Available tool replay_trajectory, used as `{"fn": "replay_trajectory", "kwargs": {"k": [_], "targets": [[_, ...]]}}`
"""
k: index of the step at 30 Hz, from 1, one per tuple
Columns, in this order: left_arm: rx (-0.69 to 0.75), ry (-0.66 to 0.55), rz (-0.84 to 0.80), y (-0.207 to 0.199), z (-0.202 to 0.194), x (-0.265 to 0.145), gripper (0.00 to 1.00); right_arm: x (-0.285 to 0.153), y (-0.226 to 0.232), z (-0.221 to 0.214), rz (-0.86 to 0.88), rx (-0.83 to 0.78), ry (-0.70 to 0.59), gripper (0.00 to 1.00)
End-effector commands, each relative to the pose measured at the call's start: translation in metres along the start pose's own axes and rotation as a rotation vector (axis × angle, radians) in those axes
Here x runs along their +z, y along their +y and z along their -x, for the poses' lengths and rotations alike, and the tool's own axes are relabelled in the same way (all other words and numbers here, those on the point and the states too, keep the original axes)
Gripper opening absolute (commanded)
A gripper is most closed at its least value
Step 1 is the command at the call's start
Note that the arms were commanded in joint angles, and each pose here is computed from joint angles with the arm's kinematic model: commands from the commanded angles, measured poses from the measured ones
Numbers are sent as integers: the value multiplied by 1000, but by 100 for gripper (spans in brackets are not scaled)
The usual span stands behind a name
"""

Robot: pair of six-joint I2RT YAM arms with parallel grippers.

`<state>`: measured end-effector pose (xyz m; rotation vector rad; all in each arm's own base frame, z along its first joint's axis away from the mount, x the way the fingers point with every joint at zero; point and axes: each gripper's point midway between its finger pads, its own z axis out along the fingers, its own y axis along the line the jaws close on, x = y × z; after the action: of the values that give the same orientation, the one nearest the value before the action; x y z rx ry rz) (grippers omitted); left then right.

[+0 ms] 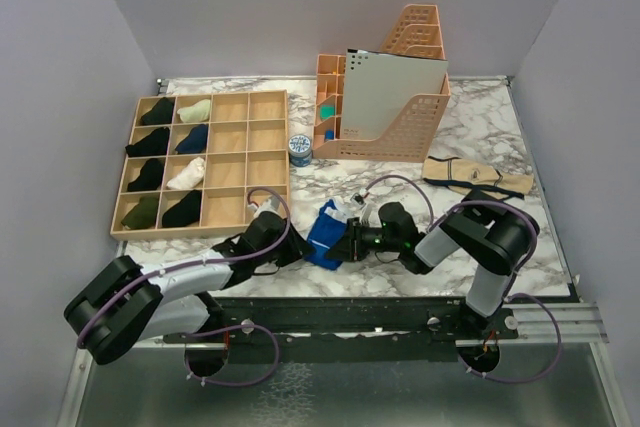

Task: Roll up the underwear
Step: Roll the underwear to the center of the board.

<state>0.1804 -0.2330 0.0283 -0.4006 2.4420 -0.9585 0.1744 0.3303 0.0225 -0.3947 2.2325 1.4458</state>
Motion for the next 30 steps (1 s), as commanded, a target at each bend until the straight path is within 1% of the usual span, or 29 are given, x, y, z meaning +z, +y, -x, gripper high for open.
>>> {"fn": "replay_trajectory", "kwargs": {"k": [1,3,6,8,10,11,14,16,19,22,23,26,27,28,30], "targets": [[38,4,159,32,-2,2,29,-14,-15,-29,-49,-48,122,33],[59,19,143,24,-1,4,25,-16,-11,-22,-53,-95,115,42],[79,50,147,20,-4,8,24,-24,-13,-11,-119,-153,97,56],[87,56,151,18,-3,8,24,-32,-18,-3,-188,-200,78,61],[91,65,141,14,-4,8,24,-44,-21,6,-256,-251,54,63],[95,73,128,11,-4,8,24,-49,-22,10,-278,-276,38,64],[121,90,97,0,-4,8,26,-63,-5,28,-246,-437,-45,65],[130,102,84,-5,-5,8,28,-69,11,35,-200,-585,-95,67],[137,130,80,-11,-8,9,30,-72,37,36,-108,-908,-158,67],[144,153,104,-9,-9,9,30,-64,50,26,-65,-1198,-113,66],[148,160,116,-8,-10,9,30,-62,46,24,-79,-1260,-93,64],[159,174,138,-8,-10,8,30,-49,40,2,-66,-1459,19,62],[160,179,141,-8,-10,8,30,-47,41,0,-62,-1523,34,61],[163,181,142,-9,-10,7,31,-44,42,-1,-58,-1583,35,60],[168,183,143,-10,-9,7,31,-40,46,-1,-34,-1648,11,58]]}}
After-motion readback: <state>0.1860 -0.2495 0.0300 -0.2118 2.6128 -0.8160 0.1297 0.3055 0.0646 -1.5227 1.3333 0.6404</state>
